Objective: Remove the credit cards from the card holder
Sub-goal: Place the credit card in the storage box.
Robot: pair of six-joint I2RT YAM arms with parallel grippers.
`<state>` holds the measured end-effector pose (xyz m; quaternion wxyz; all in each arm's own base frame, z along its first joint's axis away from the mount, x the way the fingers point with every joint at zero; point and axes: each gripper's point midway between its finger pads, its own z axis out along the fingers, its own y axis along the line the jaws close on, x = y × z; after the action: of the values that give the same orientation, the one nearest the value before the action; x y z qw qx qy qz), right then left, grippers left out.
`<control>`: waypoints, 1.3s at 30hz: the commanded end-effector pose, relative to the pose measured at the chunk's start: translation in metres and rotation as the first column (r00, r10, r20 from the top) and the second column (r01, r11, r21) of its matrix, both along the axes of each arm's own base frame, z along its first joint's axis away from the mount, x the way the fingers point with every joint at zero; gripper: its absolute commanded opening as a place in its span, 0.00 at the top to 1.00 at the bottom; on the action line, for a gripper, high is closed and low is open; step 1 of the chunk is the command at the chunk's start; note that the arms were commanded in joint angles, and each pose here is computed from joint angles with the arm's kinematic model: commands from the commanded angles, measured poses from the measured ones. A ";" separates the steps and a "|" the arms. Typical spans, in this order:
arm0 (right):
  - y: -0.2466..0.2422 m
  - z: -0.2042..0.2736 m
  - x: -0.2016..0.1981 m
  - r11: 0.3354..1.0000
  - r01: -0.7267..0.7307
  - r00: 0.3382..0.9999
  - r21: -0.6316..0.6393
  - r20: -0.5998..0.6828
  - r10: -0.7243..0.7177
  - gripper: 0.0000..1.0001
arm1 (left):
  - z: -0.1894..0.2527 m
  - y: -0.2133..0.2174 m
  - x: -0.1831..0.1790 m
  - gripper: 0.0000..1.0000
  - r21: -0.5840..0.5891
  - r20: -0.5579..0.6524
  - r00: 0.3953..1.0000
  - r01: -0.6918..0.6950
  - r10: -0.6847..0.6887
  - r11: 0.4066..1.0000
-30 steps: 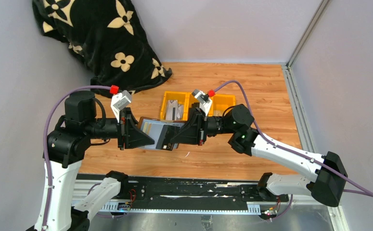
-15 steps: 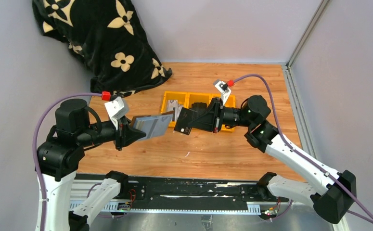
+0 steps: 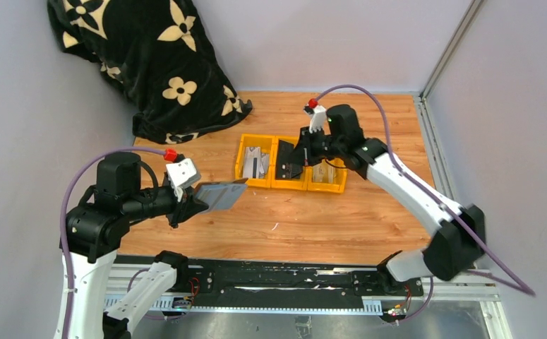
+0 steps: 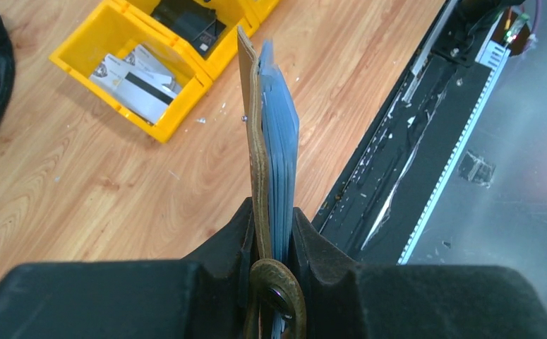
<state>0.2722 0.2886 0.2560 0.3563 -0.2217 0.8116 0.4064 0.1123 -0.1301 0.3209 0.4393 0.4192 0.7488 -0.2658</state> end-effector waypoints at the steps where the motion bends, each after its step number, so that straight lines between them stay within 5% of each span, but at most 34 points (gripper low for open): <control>1: -0.014 -0.049 0.038 0.981 0.062 0.992 -0.183 -0.092 -0.080 1.00 | -0.009 0.004 -0.002 1.00 0.055 0.016 0.999 0.036 -0.037 0.998; 15: -0.010 -0.145 0.106 0.909 0.091 0.928 -0.406 -0.297 -0.225 1.00 | -0.034 0.019 -0.004 1.00 0.181 -0.010 0.998 0.055 -0.054 0.982; 33: -0.015 -0.170 0.132 0.843 0.228 0.883 -0.487 -0.260 -0.390 0.99 | -0.036 0.023 -0.016 1.00 0.191 -0.021 0.998 0.068 -0.065 0.979; 36: -0.021 -0.152 0.134 0.822 0.268 0.895 -0.502 -0.186 -0.406 0.75 | -0.035 0.023 -0.018 1.00 0.190 -0.011 0.997 0.071 -0.070 0.979; 39: -0.029 -0.130 0.134 0.802 0.314 0.895 -0.509 -0.123 -0.429 0.65 | -0.034 0.023 -0.020 1.00 0.192 -0.011 0.997 0.075 -0.075 0.979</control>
<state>0.4060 0.2763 0.0848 0.2160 -0.0948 0.9550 0.1797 0.0969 -0.1060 0.2827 0.3779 0.4740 0.7673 -0.2091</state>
